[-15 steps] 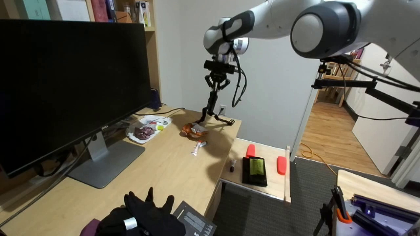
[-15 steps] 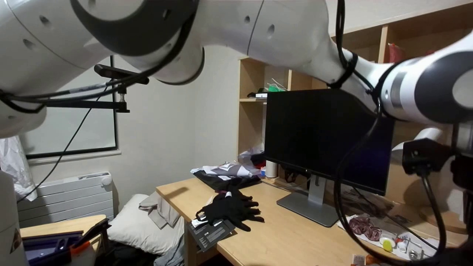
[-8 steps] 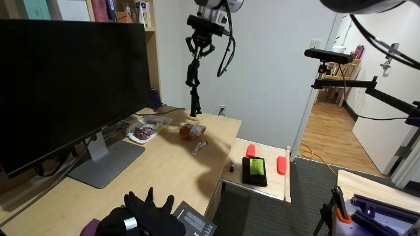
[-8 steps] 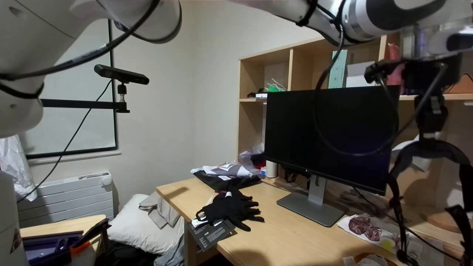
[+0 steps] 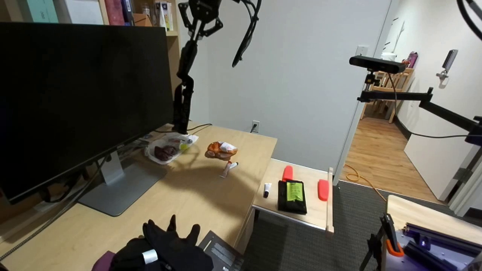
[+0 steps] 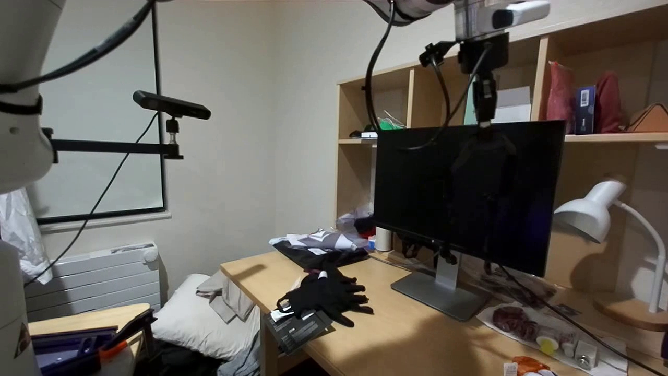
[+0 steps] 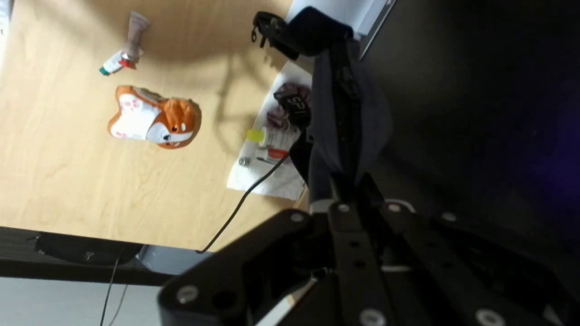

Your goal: Pick up the bag belt and place it on the center of table

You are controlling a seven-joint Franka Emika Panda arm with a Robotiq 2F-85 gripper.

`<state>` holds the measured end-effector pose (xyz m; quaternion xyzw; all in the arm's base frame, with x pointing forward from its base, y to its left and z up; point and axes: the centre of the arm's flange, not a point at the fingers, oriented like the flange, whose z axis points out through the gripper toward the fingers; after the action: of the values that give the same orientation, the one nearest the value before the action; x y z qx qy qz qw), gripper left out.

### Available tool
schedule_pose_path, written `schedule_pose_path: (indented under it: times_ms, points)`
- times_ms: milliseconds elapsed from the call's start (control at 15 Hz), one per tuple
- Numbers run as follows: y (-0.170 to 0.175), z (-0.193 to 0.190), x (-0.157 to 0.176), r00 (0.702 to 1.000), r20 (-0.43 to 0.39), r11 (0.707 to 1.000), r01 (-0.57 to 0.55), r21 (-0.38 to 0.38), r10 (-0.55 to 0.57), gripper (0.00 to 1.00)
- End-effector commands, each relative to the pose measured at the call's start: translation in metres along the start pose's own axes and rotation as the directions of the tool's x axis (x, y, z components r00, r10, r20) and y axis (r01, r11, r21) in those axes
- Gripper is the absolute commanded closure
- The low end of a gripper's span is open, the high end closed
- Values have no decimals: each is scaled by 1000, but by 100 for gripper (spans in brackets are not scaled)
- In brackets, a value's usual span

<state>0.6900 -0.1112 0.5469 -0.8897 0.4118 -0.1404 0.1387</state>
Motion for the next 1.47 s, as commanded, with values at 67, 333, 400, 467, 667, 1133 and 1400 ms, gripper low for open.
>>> schedule_pose_path:
  times_ms: [67, 333, 400, 467, 667, 1133, 1400]
  points:
    - [6, 35, -79, 987, 81, 987, 142, -72, -136, 92]
    - [5, 66, -84, 981, 153, 980, 140, -145, -117, 92]
    - [11, 78, -86, 979, 169, 976, 144, -165, -116, 92]
    - [16, 83, -85, 978, 176, 974, 146, -173, -115, 92]
    - [19, 81, -82, 978, 171, 974, 146, -174, -116, 92]
    - [9, 116, -108, 940, 224, 938, 300, -175, -259, 92]
    - [14, 145, -124, 901, 217, 879, 420, -225, -376, 92]
